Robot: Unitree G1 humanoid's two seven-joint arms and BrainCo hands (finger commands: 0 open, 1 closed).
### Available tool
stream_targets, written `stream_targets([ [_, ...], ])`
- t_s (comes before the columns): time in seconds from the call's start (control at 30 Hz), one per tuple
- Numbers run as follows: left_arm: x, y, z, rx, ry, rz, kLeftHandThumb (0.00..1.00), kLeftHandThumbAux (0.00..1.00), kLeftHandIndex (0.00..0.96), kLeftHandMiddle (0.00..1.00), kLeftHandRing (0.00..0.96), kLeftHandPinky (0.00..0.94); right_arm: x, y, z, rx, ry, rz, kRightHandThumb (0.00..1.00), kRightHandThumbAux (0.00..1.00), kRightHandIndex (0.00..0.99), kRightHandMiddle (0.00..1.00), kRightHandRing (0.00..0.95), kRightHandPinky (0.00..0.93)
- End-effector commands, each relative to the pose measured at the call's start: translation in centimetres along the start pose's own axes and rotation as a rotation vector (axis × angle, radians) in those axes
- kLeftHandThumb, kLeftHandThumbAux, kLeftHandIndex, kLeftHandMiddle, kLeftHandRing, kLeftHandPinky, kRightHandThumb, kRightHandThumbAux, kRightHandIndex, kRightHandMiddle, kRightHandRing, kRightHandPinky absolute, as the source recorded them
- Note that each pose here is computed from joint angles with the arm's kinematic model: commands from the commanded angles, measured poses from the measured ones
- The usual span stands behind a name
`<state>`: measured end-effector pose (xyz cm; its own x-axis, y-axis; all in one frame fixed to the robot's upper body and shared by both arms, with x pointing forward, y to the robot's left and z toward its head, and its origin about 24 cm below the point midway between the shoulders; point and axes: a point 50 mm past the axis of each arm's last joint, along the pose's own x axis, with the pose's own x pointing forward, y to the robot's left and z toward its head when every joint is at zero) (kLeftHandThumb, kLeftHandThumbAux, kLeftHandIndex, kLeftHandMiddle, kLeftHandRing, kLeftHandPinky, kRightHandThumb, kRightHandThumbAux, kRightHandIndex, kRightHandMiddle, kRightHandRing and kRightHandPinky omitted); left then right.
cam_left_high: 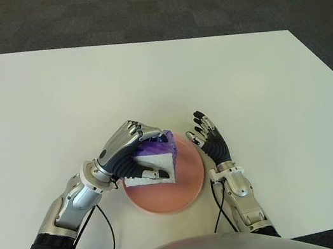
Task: Put the tissue paper into the plate.
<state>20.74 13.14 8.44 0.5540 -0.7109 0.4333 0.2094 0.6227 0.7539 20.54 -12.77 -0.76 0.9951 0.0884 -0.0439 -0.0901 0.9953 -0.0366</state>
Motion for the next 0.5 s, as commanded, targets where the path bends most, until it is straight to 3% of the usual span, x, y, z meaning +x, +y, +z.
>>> stream_targets([
  [0.03, -0.2, 0.2, -0.4, 0.034, -0.015, -0.039, 0.75, 0.699, 0.442, 0.839, 0.842, 0.812, -2.4, 0.2, -3.9, 0.032, 0.234, 0.0, 0.0, 0.661, 0.0, 0.001, 0.0, 0.0],
  [0.5, 0.0, -1.8, -1.7, 0.004, -0.002, 0.018, 0.75, 0.698, 0.442, 0.84, 0.838, 0.826, -2.4, 0.2, -4.0, 0.027, 0.229, -0.001, 0.0, 0.644, 0.0, 0.006, 0.0, 0.0],
])
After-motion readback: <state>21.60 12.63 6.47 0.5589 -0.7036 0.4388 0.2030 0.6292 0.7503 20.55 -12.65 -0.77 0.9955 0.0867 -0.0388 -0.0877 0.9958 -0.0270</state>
